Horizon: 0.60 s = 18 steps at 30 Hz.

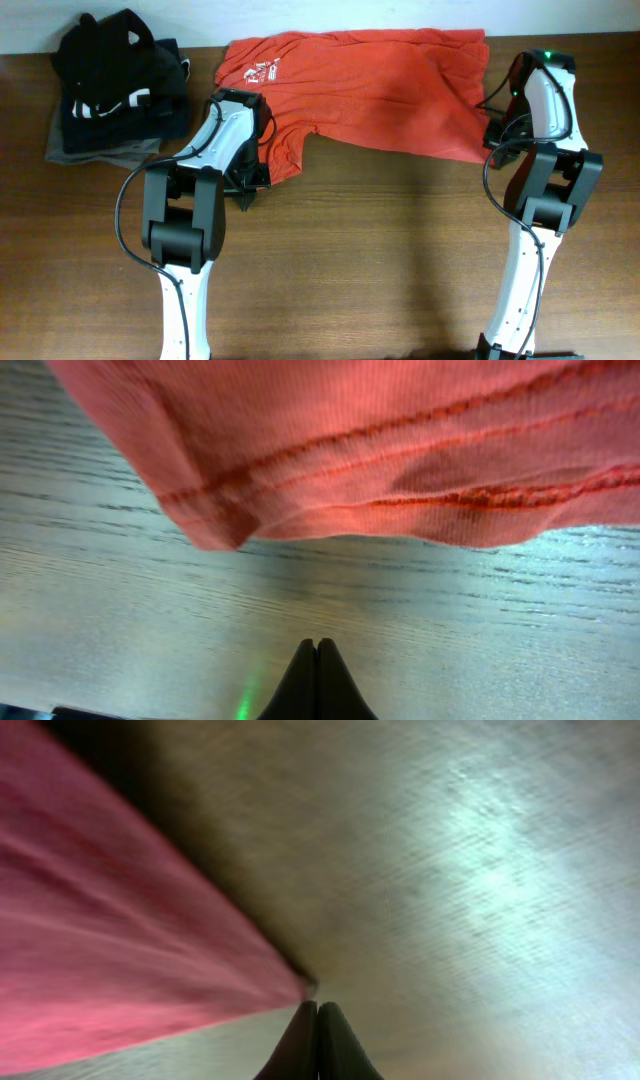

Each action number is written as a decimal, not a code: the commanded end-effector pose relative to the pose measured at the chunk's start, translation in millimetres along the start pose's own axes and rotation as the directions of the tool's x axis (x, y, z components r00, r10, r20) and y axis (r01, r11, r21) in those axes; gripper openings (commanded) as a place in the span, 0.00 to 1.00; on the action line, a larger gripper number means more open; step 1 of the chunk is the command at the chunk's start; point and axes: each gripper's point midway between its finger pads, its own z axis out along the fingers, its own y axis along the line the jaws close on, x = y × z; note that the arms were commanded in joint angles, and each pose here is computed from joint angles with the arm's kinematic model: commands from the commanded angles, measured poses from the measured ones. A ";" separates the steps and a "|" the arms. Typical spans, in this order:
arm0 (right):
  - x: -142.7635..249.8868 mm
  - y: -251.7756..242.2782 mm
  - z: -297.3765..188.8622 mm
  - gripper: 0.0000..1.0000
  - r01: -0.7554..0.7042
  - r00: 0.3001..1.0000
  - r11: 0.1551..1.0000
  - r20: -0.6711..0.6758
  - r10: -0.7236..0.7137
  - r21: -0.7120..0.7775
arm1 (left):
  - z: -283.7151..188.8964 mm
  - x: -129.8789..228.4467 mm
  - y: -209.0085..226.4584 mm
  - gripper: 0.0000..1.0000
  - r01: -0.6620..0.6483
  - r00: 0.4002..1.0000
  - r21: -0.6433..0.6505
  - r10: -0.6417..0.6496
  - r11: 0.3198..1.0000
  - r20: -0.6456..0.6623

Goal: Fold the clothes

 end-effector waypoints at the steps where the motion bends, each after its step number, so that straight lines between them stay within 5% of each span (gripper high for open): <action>1: 1.9 -29.9 5.9 0.04 -0.081 0.996 0.986 -0.008 0.083 0.144 | -46.0 -13.1 3.1 0.01 -0.004 0.986 0.028 -0.001 1.000 0.169; 13: -15.5 -26.9 2.7 0.04 -0.122 0.991 0.989 0.061 0.117 0.082 | -79.1 -75.6 -16.7 0.12 -0.038 0.891 0.116 -0.019 0.992 0.453; 18: -29.0 -6.1 -20.6 0.04 -0.085 0.984 0.996 0.157 0.086 -0.015 | -64.3 -88.0 -20.8 0.10 -0.043 0.893 0.105 -0.009 0.994 0.451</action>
